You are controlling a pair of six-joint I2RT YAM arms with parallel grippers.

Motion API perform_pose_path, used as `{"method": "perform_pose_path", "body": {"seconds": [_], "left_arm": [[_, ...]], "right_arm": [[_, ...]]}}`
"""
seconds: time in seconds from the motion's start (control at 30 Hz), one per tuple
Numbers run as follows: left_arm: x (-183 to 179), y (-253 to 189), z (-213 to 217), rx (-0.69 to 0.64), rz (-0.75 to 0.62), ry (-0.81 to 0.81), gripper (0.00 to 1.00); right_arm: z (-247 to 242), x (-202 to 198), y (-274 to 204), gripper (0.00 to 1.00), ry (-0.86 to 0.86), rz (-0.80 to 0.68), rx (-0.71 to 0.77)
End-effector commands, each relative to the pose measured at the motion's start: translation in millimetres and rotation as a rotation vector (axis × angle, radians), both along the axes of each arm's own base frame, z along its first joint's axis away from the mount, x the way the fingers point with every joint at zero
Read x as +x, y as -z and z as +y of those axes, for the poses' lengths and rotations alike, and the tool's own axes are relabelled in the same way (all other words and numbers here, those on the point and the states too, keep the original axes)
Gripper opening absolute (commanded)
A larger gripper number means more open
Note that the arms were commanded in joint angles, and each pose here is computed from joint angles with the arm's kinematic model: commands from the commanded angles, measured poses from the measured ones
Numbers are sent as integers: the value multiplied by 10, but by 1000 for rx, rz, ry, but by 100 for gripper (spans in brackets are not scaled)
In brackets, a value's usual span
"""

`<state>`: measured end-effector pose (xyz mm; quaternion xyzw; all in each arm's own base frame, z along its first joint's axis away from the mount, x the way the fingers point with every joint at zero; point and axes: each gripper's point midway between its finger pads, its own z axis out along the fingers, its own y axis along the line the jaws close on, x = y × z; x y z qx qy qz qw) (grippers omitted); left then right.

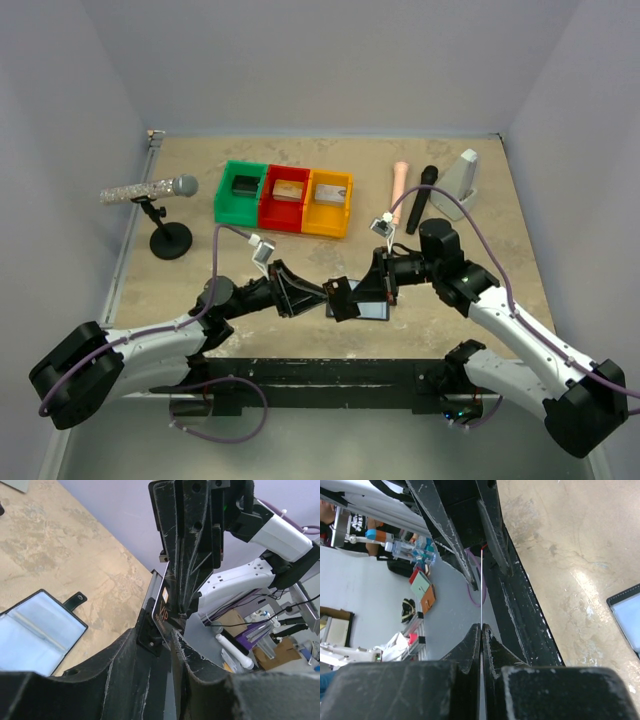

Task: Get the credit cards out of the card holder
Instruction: Remove the credit card from the card holder.

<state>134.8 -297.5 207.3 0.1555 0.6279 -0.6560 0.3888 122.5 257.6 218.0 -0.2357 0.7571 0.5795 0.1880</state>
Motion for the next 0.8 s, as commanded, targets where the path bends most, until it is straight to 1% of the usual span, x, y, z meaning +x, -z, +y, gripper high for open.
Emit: {"method": "perform_pose_path", "body": {"seconds": [0.0,0.1,0.23,0.57,0.7,0.77], "left_arm": [[2,-152,-34,-12,-64,11,38],[-6,-142,-30,-13,-62,13,38],[-11,-163,-25,-22,-69,13,31],[-62,-242,-48,-50,-72,46,35],[-82,-250,-51,-55,-74,54,35],[-94,-274,-56,-61,-78,61,32]], "right_arm": [[43,18,-236,0,-24,-82,46],[41,7,-252,0,-28,-84,50],[48,-2,-246,0,-35,-80,50],[76,-12,-222,0,-46,-74,46],[77,-6,-217,0,-43,-73,44],[81,-9,-207,0,-46,-70,43]]}}
